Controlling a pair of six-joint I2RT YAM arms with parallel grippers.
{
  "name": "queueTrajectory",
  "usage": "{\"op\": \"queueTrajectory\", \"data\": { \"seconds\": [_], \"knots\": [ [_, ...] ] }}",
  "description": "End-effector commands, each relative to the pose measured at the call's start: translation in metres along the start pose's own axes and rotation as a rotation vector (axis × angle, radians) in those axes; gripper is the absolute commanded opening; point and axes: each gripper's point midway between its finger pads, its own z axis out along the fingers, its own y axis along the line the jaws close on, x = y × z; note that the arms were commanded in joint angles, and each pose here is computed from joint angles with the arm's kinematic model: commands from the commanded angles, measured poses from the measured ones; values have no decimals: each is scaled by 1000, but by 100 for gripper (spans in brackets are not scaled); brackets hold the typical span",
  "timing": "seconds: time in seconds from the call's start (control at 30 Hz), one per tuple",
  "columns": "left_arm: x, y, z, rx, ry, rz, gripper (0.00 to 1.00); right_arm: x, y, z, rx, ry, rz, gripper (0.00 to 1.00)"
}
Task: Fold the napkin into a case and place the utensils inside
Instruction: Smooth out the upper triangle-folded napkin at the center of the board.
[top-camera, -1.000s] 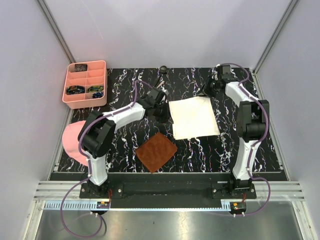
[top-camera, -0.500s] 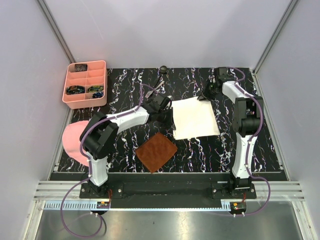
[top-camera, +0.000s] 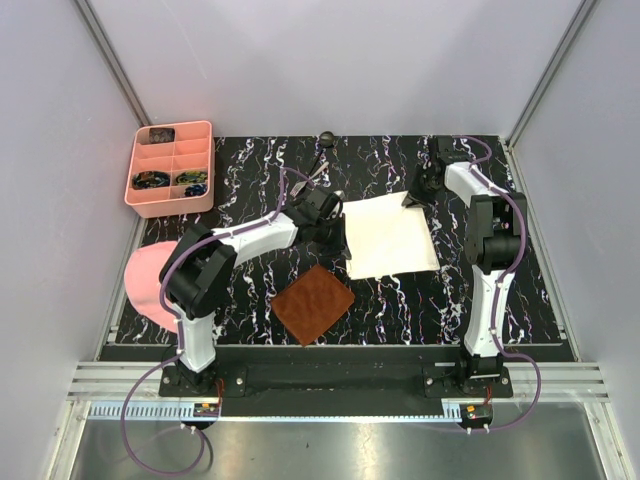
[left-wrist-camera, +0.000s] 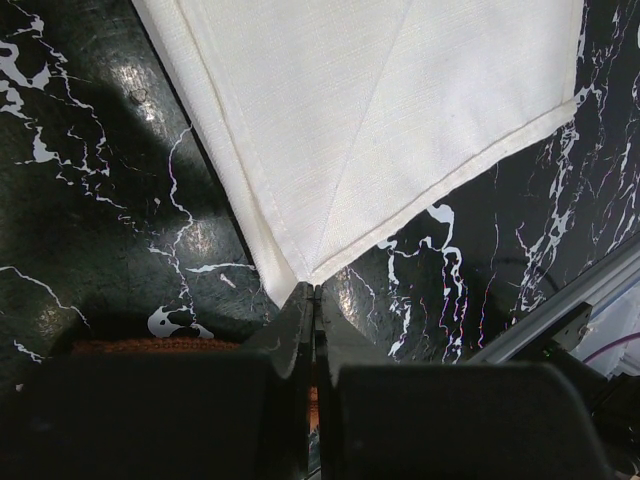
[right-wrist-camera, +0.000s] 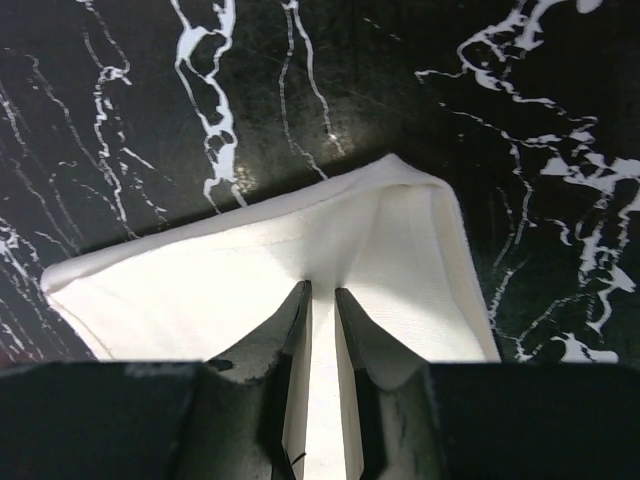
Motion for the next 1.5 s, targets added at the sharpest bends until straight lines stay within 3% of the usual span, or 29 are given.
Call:
{"op": "queueTrajectory", "data": {
  "seconds": [0.0,0.23,0.4,0.63,0.83,1.47],
  "knots": [
    [-10,-10,-8,29,-45,9,0,-14,-15,-13,73,-41,-27,23],
    [-22,-10,-18,43,-76,-7,1,-14,-8,-37,67,-68,-48,24],
    [-53,3,-41,90,-158,-101,6,2,26,-70,61,-101,-142,41],
    [-87,27,-93,127,-311,-228,15,97,112,-82,-29,26,-374,54],
    [-98,49,-125,151,-391,-291,22,163,152,-72,-49,117,-485,55],
    [-86,63,-128,174,-375,-312,22,220,134,-49,139,194,-636,57]
  ]
}}
